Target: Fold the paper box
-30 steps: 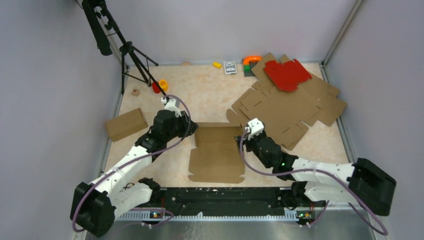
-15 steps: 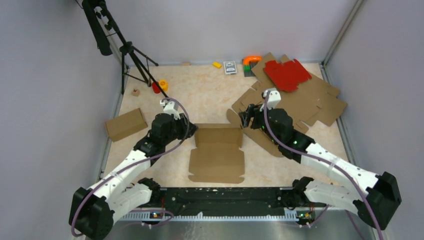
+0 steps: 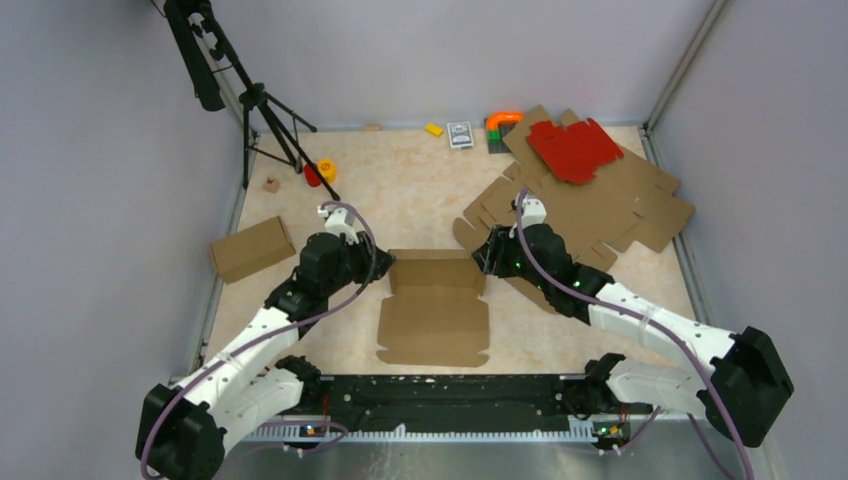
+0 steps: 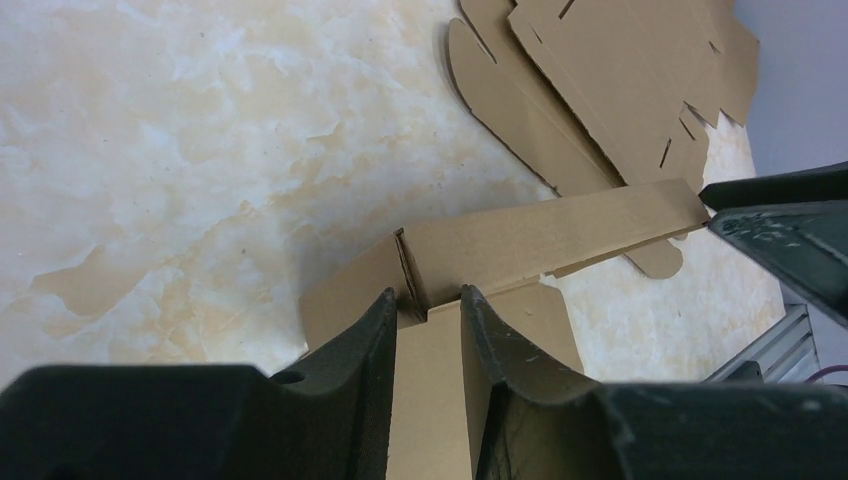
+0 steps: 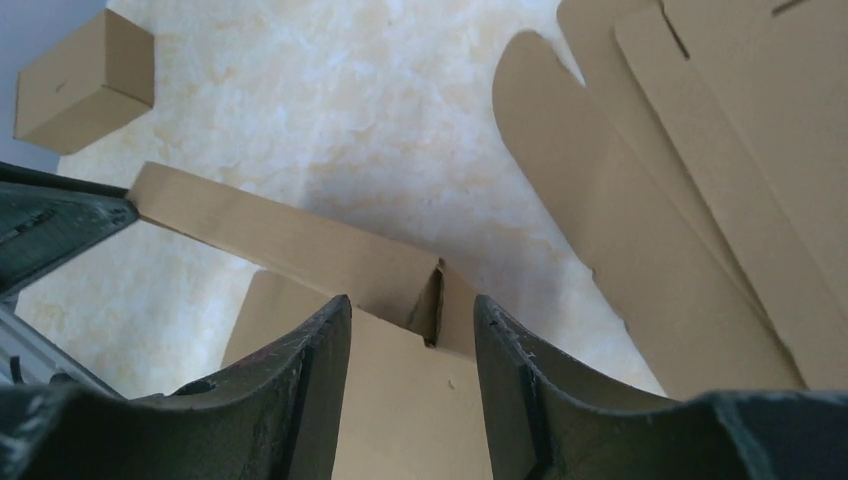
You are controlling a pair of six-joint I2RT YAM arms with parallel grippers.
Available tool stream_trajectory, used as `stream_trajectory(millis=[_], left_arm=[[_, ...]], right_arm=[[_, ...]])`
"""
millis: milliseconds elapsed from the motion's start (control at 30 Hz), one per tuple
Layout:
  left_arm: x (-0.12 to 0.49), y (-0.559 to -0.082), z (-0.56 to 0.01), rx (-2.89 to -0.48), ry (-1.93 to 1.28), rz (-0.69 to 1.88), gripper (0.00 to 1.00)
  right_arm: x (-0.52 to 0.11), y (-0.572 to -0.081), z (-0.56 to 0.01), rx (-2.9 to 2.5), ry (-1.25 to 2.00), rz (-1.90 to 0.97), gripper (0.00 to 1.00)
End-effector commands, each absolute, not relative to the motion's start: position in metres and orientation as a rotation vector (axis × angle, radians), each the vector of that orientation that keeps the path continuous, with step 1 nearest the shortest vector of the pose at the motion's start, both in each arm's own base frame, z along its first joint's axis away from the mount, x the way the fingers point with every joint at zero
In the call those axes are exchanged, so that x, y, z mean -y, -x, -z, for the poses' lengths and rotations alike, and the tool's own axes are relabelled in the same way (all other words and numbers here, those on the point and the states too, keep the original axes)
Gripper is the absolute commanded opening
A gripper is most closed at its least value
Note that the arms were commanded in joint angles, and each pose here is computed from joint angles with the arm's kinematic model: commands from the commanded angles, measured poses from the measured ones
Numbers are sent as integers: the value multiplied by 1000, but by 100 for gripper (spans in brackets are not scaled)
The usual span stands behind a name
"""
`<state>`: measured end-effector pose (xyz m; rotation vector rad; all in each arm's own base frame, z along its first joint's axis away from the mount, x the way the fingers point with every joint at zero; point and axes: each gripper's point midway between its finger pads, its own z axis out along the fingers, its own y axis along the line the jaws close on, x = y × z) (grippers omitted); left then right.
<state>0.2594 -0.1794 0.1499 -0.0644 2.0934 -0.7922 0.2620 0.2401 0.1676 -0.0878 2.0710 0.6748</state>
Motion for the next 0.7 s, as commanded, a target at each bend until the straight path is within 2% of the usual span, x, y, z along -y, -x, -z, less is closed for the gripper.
stream_trajectory(millis=[0, 67, 200, 333, 400, 500, 667], left_arm=[[179, -248, -132, -2150, 60, 803, 30], [180, -248, -130, -2152, 60, 811, 30], [181, -245, -128, -2155, 60, 827, 29], [181, -241, -127, -2156, 61, 839, 29], [181, -239, -128, -2151, 58, 844, 29], [180, -238, -132, -2139, 51, 846, 29], [181, -238, -135, -2139, 46, 857, 29]], right_arm=[[-240, -257, -153, -2100, 26, -724, 48], [-241, -257, -148, -2099, 15, -731, 47], [-243, -256, -138, -2126, 5, -739, 36], [-246, -253, -137, -2121, 9, -773, 36], [-248, -251, -143, -2112, 30, -789, 43], [-249, -248, -157, -2081, 69, -811, 60], [-240, -252, -174, -2036, 37, -786, 70]])
